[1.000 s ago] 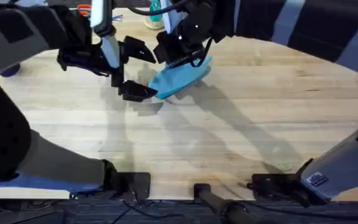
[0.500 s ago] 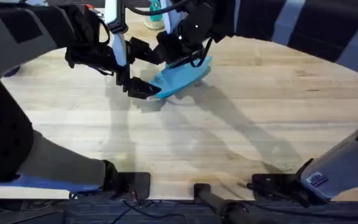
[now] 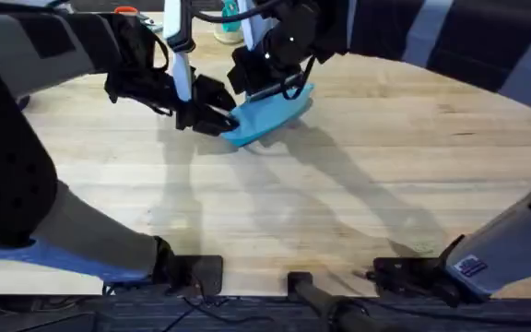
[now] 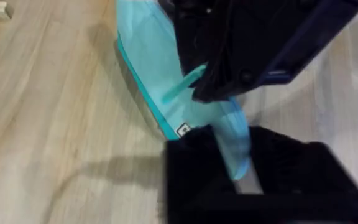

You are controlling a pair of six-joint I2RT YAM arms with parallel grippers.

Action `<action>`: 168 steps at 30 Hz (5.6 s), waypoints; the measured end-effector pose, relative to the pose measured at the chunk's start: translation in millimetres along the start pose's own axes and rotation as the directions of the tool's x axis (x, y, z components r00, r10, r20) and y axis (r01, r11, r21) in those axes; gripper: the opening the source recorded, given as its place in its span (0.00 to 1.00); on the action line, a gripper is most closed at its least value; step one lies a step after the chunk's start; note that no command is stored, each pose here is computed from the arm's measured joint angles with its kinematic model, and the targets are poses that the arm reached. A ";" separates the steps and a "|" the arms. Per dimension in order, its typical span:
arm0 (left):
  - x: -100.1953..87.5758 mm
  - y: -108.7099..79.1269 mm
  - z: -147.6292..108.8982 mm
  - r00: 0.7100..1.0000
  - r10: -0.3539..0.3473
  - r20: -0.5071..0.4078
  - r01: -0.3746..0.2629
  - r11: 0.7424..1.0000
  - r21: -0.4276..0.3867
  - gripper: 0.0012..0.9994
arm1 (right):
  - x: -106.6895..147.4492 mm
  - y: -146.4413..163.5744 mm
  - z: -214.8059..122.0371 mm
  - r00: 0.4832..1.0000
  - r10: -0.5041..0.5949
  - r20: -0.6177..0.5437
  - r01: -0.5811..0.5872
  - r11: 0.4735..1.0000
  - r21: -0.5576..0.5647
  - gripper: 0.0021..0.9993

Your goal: Unzip the bag, pick up the pens from the table one at a time and place them inside, then zip the bag closed.

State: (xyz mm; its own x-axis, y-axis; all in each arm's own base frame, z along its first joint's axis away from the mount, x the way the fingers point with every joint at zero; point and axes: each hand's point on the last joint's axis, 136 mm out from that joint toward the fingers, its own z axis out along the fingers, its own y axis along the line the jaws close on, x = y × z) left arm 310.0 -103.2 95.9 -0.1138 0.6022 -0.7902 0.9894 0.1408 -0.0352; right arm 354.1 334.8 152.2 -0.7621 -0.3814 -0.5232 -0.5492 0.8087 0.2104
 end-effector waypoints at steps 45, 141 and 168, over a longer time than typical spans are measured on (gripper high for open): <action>0.5 -0.8 2.4 1.000 -0.004 0.000 0.004 1.000 0.008 0.04 | 12.9 -109.4 -20.2 0.992 -0.067 -0.103 0.097 0.939 0.331 0.03; -34.2 -19.9 -32.2 0.997 -0.050 -0.050 0.048 0.998 -0.046 1.00 | 15.1 -188.2 -155.5 0.975 0.222 -0.022 -0.201 0.919 0.339 1.00; -96.8 -71.7 -159.1 0.884 -0.454 0.113 0.404 0.618 -0.674 1.00 | 76.4 -157.9 -207.6 0.989 0.105 -0.104 -0.065 0.942 0.330 1.00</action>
State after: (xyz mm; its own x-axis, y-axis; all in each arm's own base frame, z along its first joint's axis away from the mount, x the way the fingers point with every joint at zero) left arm 235.7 -46.6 272.3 -0.5393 0.3793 -0.7518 0.5050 0.8602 0.0717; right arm 311.5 85.1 250.4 -0.8470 -0.3393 -0.4093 -0.3545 0.9342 -0.0407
